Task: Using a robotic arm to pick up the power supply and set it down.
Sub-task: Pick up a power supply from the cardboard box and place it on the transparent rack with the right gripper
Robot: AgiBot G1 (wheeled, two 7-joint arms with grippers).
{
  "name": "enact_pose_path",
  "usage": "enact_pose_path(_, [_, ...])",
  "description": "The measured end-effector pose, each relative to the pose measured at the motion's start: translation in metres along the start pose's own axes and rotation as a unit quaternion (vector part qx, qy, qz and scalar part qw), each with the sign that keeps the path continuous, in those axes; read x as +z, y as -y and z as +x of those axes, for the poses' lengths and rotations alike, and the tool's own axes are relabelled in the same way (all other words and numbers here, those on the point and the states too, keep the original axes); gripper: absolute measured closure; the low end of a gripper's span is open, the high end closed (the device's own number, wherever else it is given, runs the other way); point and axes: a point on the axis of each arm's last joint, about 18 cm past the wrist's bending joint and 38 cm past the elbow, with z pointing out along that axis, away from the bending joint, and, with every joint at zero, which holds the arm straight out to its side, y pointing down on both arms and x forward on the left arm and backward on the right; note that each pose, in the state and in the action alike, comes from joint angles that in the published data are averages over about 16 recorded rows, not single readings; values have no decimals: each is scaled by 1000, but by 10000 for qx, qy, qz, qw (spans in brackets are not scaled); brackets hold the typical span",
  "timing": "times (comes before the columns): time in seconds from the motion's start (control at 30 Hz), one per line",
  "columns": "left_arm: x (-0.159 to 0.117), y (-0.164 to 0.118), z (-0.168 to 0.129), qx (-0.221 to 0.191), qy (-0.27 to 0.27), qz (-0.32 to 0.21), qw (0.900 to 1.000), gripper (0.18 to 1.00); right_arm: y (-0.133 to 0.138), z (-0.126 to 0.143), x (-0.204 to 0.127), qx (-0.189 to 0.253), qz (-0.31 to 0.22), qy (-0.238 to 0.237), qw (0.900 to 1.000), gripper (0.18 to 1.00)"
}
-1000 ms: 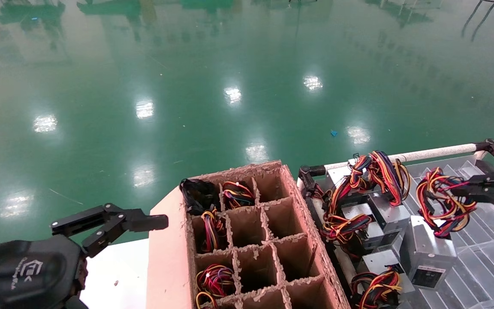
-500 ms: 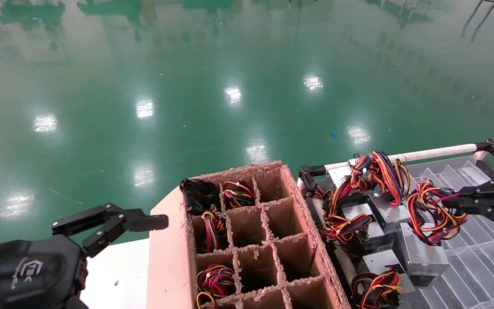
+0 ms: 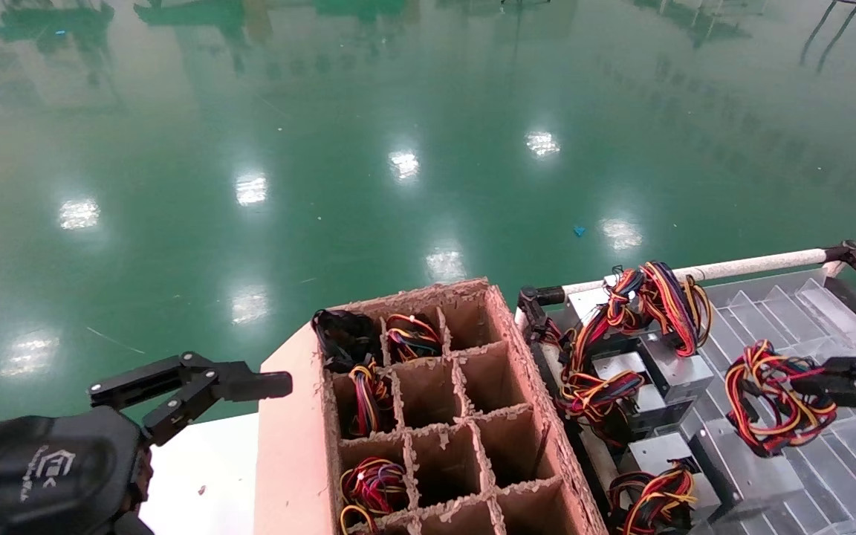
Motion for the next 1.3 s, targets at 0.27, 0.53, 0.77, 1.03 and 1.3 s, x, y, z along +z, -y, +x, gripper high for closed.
enact_pose_path(0.27, [0,0,0,0,0,0,10000,184,-8,-1,7,92,-19,33,10000,977])
enact_pose_path(0.53, [0,0,0,0,0,0,10000,184,-16,2,18,153,-67,9,9999,978])
enact_pose_path(0.77, [0,0,0,0,0,0,10000,184,-24,4,25,184,-116,-27,9998,978])
enact_pose_path(1.03, [0,0,0,-1,1,1,10000,184,-29,5,30,197,-146,-49,9997,978])
enact_pose_path(1.3, [0,0,0,-1,2,1,10000,184,-31,5,31,199,-149,-50,9997,964])
